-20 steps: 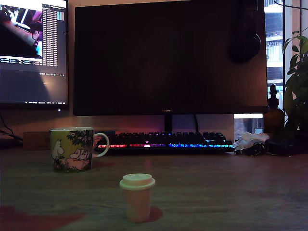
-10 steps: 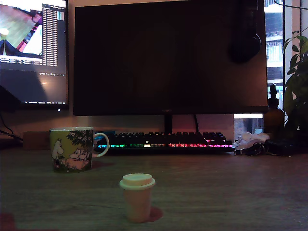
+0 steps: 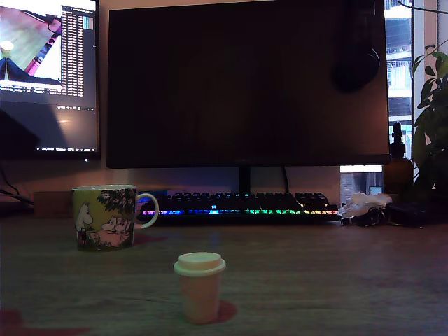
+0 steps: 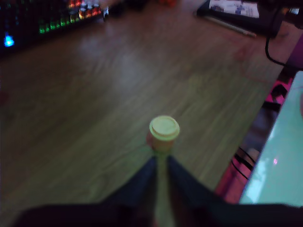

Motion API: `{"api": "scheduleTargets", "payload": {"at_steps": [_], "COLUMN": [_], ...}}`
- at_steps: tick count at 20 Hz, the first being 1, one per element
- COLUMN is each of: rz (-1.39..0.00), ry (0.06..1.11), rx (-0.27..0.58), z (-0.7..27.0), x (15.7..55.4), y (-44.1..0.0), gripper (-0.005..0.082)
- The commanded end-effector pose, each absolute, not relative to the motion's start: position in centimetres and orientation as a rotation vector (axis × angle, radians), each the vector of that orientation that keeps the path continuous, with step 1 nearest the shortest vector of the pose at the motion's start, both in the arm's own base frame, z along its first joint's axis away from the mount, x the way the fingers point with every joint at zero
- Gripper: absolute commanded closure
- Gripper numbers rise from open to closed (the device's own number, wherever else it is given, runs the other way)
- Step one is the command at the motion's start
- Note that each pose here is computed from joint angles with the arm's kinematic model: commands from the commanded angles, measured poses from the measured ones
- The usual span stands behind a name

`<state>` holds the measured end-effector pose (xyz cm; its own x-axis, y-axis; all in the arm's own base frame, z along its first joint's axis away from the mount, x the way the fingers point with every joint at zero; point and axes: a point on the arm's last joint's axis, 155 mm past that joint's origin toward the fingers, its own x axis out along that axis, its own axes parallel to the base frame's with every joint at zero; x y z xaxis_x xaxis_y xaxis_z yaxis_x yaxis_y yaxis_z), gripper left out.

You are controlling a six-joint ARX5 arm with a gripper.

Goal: Pick up the coffee capsules on the table and drop them inside the coffee cup

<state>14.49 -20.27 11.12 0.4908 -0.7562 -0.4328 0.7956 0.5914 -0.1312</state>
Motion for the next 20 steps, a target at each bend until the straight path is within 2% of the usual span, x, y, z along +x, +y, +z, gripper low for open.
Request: {"api": "scheduleTargets", "payload": {"at_steps": [1,4,5,13,15,17,20], "rz": [-0.929,-0.927,-0.929,-0.951,-0.955,-0.972,-1.004], "ry": [0.529,0.507,0.491,0.421,0.422,0.379,0.386], "rx": [0.125,0.12,0.132,0.16,0.176,0.217,0.246], "z": [8.4,8.1,8.2,9.2,8.9,9.1,8.3], "x": [14.4,14.7,14.9,15.6,15.9,16.4,16.5], "y": [-20.0,-20.2,-20.2,-21.2,-21.6,-22.3,-23.1], "gripper": [0.0456,0.0322,0.0306,0.0301,0.0301,0.0302,0.0302]}}
